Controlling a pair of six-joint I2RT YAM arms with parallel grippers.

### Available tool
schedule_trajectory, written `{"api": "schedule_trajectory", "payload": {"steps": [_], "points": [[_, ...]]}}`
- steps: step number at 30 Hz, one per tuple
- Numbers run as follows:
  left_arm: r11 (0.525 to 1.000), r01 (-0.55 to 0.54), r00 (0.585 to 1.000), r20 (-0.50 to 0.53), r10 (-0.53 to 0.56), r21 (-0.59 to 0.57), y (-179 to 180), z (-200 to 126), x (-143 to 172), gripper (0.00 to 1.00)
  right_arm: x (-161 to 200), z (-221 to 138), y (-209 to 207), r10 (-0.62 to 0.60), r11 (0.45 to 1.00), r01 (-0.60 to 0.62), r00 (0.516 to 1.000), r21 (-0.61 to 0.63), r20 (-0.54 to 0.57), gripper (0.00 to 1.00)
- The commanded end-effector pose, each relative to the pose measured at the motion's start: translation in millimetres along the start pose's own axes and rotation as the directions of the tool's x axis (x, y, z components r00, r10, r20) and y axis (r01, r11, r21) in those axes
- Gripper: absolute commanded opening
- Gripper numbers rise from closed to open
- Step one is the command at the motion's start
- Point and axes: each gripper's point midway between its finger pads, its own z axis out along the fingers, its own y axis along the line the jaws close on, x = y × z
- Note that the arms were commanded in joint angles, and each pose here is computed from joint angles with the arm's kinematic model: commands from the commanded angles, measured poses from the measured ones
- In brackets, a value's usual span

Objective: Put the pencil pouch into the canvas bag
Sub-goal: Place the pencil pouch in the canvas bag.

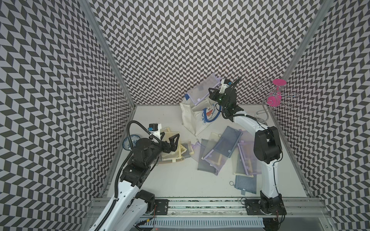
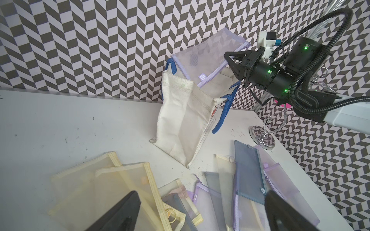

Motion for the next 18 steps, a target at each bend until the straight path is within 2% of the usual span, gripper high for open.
{"api": "schedule_trajectory", "payload": {"steps": [1,18], "points": [[1.000,0.011,1.000,-0.002,-0.011,-0.003,3,1,2,0.97,-5,-4,13,-0.029,0.999,0.030,0.999,-0.039,0.027,0.00],[1.000,0.019,1.000,-0.006,-0.019,-0.018,10,3,3,0.97,-20,-18,33,-0.129,0.991,0.129,0.992,-0.042,0.000,0.00]]}}
